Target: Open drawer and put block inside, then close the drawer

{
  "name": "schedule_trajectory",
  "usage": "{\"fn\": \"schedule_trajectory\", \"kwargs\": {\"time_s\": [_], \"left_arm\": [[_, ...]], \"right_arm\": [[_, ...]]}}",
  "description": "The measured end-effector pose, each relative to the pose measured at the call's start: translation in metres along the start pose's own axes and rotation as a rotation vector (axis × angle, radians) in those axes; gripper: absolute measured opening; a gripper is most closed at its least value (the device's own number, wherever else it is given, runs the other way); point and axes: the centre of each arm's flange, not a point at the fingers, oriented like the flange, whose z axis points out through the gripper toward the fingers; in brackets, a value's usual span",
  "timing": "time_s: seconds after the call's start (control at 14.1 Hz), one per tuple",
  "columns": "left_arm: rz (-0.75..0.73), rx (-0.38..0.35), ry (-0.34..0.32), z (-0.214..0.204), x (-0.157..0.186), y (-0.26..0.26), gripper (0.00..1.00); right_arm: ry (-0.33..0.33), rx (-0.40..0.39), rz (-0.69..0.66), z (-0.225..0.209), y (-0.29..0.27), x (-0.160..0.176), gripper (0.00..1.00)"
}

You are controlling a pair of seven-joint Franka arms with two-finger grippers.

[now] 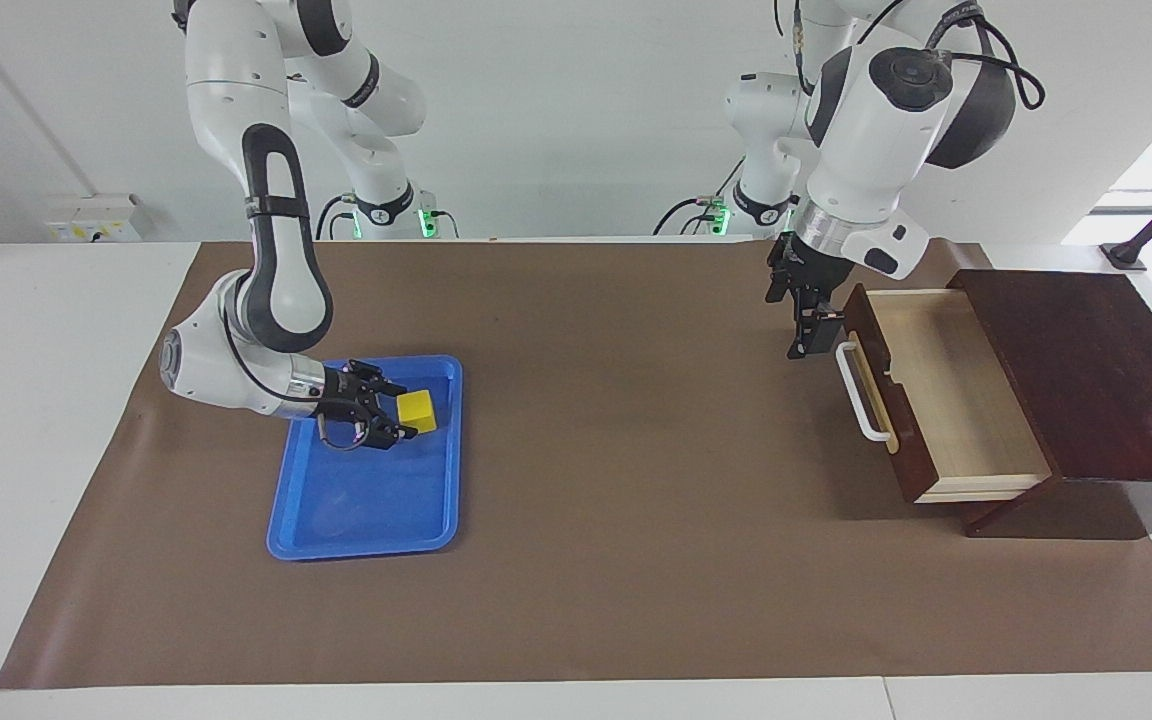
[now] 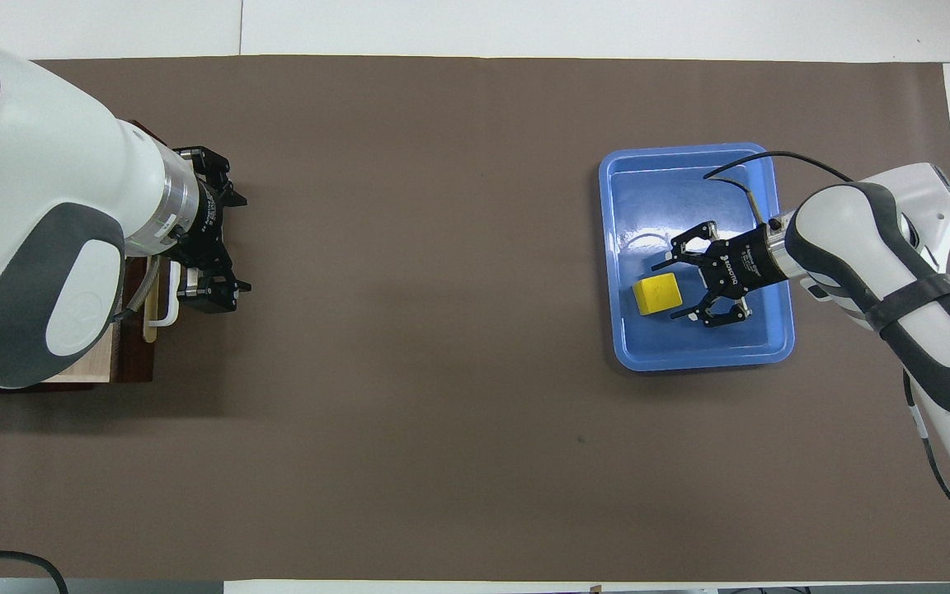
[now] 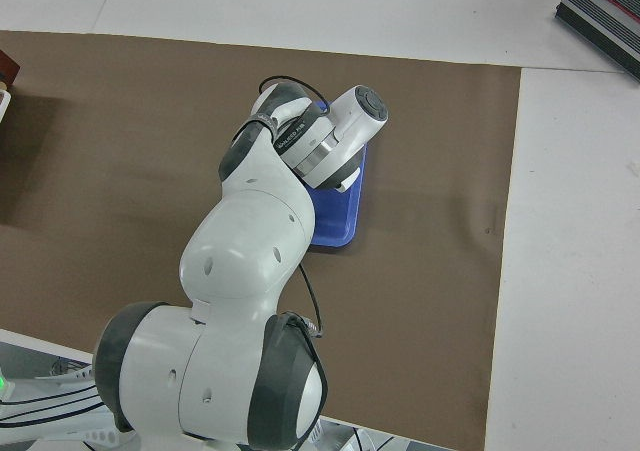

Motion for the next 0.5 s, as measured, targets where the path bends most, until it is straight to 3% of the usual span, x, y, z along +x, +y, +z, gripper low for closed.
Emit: {"fn": "schedule_trajectory", "kwargs": {"time_s": [0.07,0.14,0.5], "left_arm": [[0.0,0.002,0.001,0.0008,0.0,-0.0005,1.0],[0.0,0.003,0.001,0.0013,0.0001,-0.0011,1.0],[-0.005,0.008,0.004,0.0031,0.0008,-0.0033,1.0]], "right_arm": [[0.0,-0.001,-0.001,0.0005,-0.0003,-0.0006,0.57],[0.0,-0.001,-0.003,0.0009,-0.0008,-0.0014,0.55],[0.008,0.014,-0.019,-0.0081,-0.0086,-0.0063,0.55]]}}
